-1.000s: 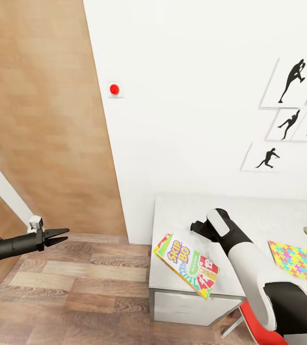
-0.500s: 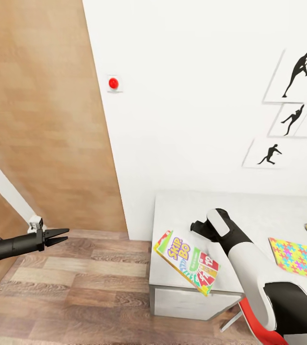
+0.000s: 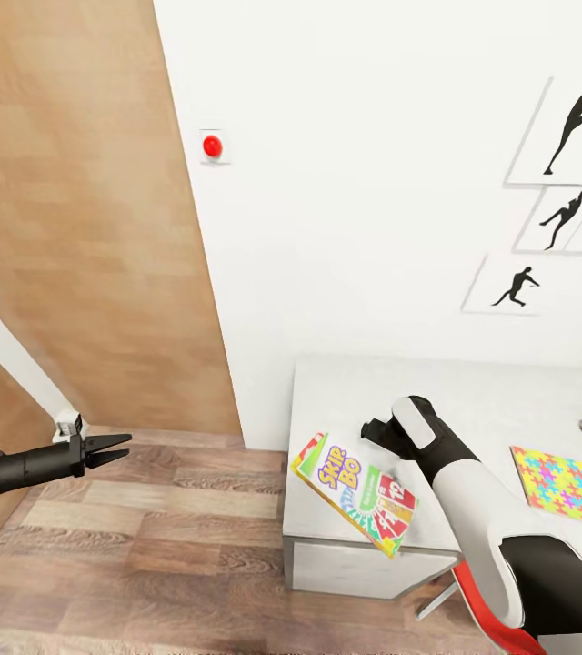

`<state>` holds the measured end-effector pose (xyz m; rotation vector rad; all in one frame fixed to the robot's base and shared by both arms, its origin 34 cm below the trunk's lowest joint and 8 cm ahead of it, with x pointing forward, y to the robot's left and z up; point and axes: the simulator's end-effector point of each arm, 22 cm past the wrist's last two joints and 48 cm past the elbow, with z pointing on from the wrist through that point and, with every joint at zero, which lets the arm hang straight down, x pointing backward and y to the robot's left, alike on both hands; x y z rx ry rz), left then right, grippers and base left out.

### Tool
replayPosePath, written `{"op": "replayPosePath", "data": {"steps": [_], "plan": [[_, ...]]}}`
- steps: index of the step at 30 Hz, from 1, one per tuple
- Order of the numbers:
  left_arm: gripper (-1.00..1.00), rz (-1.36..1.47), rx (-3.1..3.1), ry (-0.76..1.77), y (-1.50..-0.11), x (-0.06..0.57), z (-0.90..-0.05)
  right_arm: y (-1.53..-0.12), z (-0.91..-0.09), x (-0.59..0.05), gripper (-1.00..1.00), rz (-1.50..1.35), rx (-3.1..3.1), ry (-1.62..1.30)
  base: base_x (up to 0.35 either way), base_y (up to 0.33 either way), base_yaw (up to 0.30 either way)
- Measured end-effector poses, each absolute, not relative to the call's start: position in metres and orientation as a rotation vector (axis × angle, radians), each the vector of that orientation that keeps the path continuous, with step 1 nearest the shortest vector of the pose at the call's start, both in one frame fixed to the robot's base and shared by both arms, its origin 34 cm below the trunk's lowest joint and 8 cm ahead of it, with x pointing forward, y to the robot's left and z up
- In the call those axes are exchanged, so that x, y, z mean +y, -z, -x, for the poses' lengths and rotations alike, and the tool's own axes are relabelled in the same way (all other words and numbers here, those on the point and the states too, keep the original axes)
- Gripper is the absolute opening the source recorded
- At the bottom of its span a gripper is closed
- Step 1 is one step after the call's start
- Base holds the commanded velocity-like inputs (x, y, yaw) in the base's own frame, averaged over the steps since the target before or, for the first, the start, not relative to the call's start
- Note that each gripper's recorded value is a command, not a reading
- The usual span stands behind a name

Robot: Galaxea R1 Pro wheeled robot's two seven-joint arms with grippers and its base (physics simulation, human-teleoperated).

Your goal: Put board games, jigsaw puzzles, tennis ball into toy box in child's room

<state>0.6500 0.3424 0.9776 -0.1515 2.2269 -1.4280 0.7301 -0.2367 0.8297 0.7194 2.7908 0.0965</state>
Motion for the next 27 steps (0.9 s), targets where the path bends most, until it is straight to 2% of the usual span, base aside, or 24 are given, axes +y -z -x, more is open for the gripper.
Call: {"op": "replayPosePath", "data": {"steps": [12, 27], "plan": [[1.0, 0.166, 2.241, 1.432, -0.967, 0.343, -0.65, -0.818, -0.727, -0.237, 1.0, -0.725, 2.808, -0.09, -0.004, 0.0, 0.0], [1.0, 0.181, 2.258, 1.437, -0.957, 0.343, -0.649, -0.807, -0.729, -0.24, 1.0, -0.754, 2.789, -0.074, -0.067, 0.016, 0.0]]}}
